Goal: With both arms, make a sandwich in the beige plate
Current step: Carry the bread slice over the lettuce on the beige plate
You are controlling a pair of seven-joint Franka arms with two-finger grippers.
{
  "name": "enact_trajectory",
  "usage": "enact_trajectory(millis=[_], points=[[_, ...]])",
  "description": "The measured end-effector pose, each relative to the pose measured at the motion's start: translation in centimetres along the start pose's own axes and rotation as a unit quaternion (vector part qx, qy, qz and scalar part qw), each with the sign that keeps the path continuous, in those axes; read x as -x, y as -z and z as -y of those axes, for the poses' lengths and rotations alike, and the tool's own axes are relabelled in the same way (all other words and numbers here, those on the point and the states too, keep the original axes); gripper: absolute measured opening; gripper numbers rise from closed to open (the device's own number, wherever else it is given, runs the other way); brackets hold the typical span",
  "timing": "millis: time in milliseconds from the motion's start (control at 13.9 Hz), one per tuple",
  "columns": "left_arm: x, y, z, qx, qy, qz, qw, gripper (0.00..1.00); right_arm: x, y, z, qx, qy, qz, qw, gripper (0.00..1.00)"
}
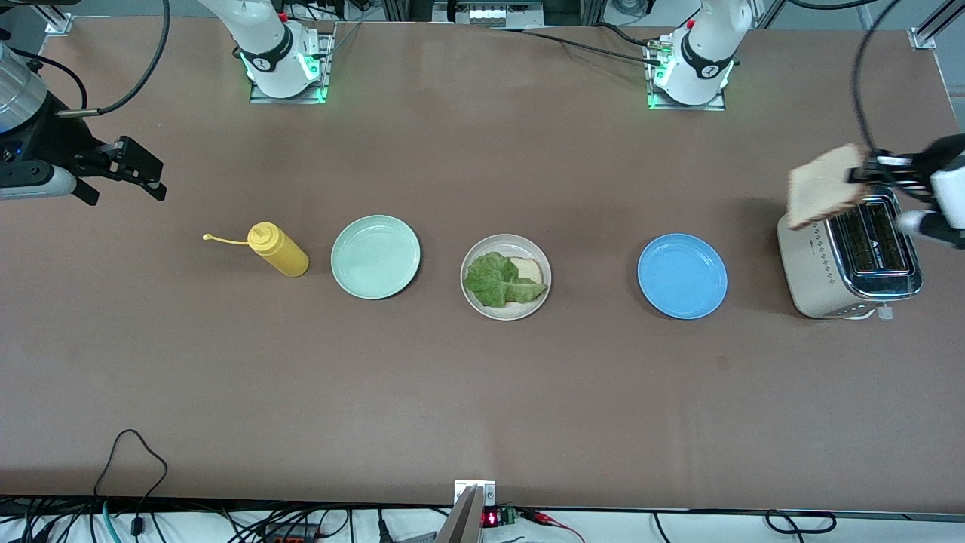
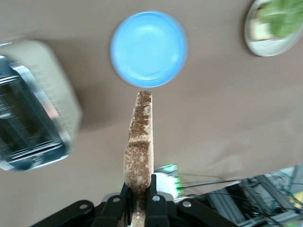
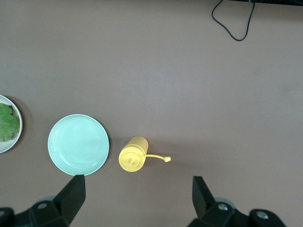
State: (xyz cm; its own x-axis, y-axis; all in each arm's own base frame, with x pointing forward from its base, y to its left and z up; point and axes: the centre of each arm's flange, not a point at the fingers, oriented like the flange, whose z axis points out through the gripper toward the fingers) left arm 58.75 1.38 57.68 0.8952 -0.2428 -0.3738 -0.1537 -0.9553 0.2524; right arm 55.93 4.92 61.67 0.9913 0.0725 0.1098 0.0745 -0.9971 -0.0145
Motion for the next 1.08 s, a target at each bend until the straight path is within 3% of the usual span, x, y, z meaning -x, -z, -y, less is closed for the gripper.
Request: enact_trajectory(millis=[144,288,432,576,864,1080], points=[[-1.6,-1.4,-3.5,0.064,-0.007,0.009,0.998,0.13,0.1,-0.1,-0.2,0.000,-0.002,0.004,1.000,1.00],[-4.0,-3.8,-5.5,0.147,-0.014,0.033,0.988,0.13,0.2,-0.2,-0.4,0.001,-0.003,0.011,1.000,1.00],[-8.2,-7.7,-5.9,0.240,-0.021,0.045,0.969,0.13,0.2,-0.3,-0.4,0.001,-0.003,0.011,1.000,1.00],[-13.2,-12.9,-6.4,0.322,-0.018,0.023,0.946,0.09,0.3,-0.2,-0.4,0.001,-0.003,0.012,1.000,1.00],[-19.3,-23.9,-14.7,0.385,-0.014,-0.054,0.921,0.09,0.5,0.2,-0.2,0.001,-0.002,0.011,1.000,1.00],[-20.9,-29.9,-19.0,0.379,-0.033,-0.093,0.920,0.09,0.7,0.6,0.1,0.001,0.000,0.009,1.000,1.00]])
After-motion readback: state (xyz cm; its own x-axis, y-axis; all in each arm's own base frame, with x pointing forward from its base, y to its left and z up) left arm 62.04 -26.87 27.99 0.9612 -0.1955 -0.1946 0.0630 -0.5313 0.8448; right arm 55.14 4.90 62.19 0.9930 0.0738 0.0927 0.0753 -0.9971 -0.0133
